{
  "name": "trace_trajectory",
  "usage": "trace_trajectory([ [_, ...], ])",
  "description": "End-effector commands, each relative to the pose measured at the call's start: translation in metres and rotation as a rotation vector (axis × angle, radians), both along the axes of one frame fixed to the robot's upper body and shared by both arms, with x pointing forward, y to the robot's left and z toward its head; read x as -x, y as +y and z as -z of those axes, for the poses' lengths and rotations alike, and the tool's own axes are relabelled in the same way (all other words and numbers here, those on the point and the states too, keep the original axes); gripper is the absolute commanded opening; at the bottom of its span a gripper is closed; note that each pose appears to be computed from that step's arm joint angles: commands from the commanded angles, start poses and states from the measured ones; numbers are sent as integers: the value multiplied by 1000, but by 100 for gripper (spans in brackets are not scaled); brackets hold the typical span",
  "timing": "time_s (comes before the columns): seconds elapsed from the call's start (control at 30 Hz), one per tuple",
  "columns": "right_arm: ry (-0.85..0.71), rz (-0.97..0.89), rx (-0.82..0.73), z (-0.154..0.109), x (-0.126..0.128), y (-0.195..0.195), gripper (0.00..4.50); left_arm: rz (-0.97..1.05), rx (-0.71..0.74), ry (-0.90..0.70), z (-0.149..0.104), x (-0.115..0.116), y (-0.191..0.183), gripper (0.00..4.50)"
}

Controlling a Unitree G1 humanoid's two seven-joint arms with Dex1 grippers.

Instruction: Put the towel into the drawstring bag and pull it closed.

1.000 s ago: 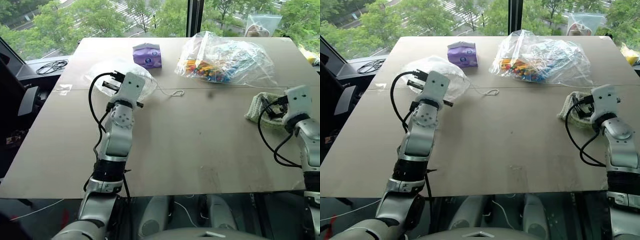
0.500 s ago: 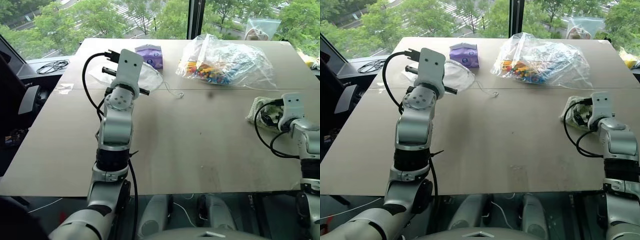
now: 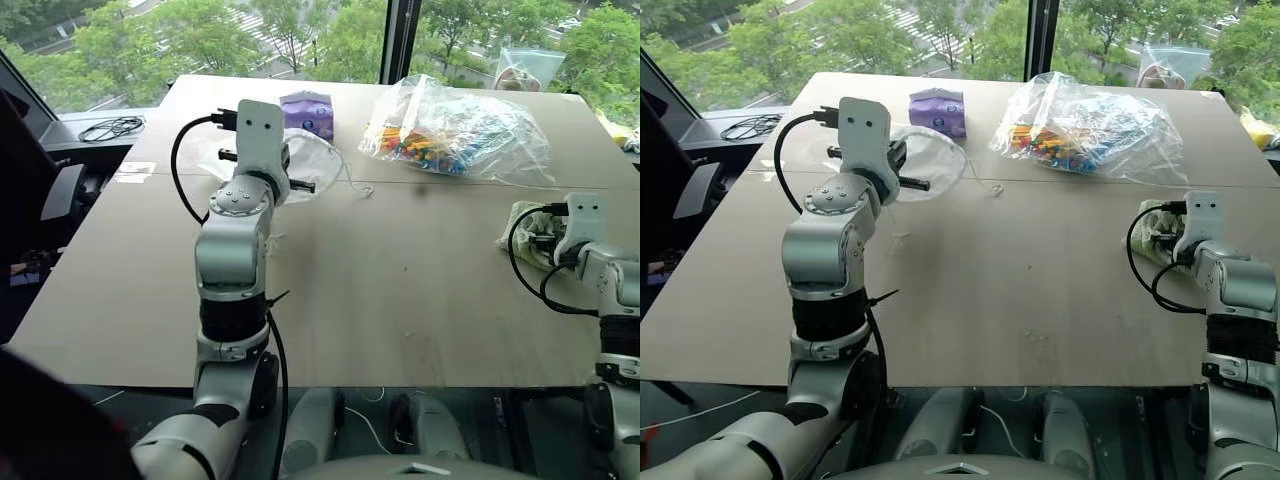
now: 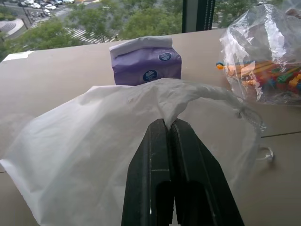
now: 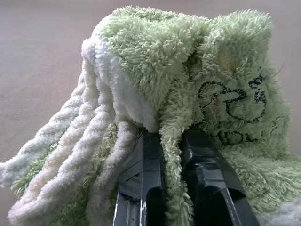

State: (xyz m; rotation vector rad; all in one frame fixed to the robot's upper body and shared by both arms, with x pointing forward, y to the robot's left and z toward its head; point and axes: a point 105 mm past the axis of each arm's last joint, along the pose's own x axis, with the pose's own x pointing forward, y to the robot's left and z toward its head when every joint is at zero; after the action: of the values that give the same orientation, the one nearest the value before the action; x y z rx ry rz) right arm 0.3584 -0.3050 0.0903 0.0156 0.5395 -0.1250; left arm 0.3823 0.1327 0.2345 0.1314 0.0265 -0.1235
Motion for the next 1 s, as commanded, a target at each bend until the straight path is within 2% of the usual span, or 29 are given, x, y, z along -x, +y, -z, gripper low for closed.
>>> trace_trajectory([
  [0.03,113,6,-100,38,15,7,4,63,35,-92,-28,9,-12,0],
  [0.1,67,1,-83,30,10,6,4,71,35,-96,-31,10,-13,0],
  [0.2,-96,-65,-67,3,-2,14,4,72,64,-94,-34,9,-12,0],
  [0.3,-234,-218,-162,-28,-3,36,4,69,84,-92,-36,10,-9,0],
  [0.37,-292,-356,-240,-49,6,53,4,68,91,-93,-37,11,-8,0],
  [0.47,-305,-481,-292,-63,20,64,4,69,95,-91,-37,11,-8,0],
  [0.63,-245,-710,-355,-68,51,90,4,80,103,-79,-33,11,-12,0],
  [0.83,-239,-782,-333,-73,56,105,4,86,115,-70,-31,11,-11,0],
  [1.0,-246,-946,-263,-89,63,137,4,151,154,-50,-27,12,-18,0],
])
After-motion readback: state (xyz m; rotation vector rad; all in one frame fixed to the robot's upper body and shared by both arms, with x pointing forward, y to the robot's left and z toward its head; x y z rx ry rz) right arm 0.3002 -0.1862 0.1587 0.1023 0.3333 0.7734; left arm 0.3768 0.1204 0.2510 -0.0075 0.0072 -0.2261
